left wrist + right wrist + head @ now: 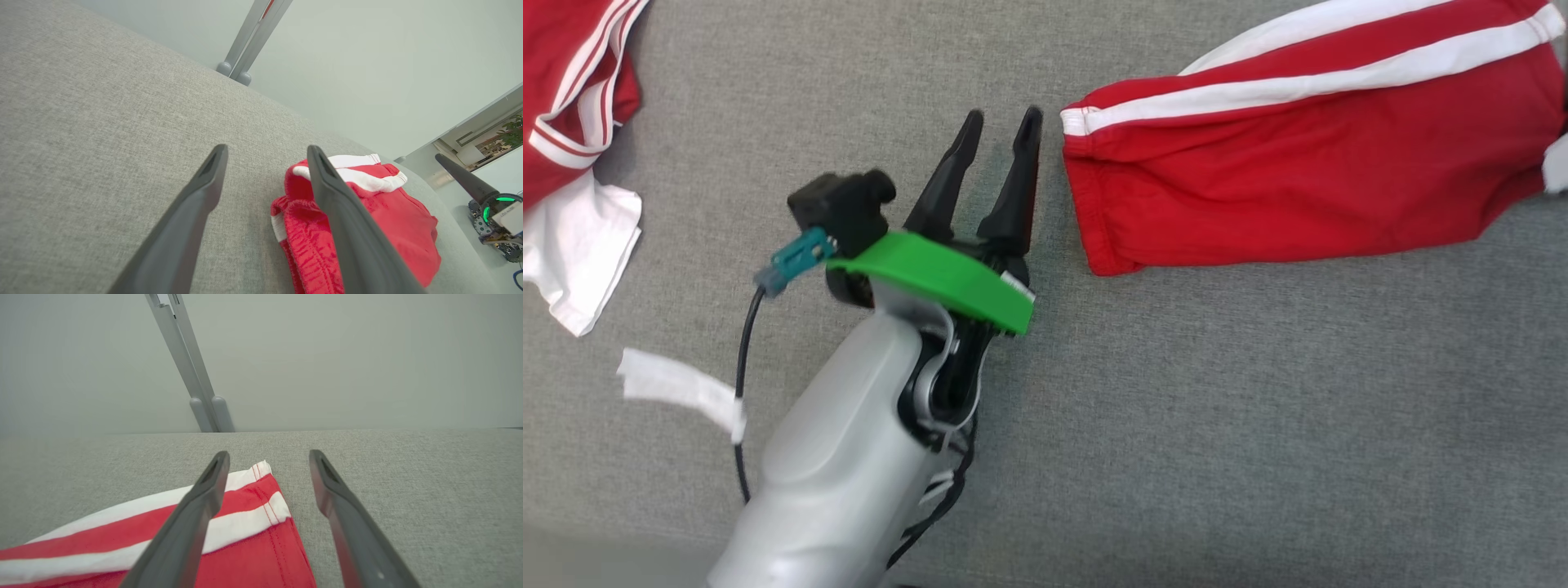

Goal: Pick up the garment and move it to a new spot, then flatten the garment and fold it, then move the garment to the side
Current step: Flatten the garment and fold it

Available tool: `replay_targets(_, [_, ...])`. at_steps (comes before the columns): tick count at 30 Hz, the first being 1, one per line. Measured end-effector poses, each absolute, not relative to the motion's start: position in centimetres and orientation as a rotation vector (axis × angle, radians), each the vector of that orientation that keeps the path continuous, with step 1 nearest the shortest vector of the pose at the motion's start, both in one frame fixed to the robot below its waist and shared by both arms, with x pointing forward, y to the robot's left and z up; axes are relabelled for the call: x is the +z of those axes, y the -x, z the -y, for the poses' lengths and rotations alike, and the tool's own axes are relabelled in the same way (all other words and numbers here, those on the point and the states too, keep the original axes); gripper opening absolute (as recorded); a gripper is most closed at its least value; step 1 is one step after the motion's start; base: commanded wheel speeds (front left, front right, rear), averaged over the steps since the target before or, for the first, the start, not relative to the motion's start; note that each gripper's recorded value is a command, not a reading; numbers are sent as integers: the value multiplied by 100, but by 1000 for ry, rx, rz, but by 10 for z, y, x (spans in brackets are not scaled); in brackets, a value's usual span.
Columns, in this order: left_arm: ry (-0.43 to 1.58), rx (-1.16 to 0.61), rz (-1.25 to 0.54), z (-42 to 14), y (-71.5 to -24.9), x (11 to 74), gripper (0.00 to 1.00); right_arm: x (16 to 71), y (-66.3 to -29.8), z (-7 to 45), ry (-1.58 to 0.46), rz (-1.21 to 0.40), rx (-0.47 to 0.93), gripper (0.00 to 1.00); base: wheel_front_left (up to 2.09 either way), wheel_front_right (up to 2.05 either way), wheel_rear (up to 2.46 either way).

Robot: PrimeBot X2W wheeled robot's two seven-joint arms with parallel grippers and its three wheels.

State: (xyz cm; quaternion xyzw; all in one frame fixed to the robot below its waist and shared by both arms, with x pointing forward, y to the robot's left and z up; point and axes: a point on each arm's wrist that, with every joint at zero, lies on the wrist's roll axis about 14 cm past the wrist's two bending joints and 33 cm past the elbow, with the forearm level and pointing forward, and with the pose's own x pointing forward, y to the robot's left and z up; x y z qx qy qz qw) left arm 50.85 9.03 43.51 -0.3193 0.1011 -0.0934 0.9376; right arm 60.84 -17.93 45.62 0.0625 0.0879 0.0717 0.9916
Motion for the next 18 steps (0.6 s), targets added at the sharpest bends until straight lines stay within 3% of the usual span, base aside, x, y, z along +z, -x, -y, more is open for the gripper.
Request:
replay_targets(8, [480,-140,-82,-119,-476,456,100,436,-570,197,113,-334,191,100,0,0,0])
replay_targets(18, [349,-51,-63,-152,-433,449,100,401,-580,195,188,-514,196,100,0,0,0])
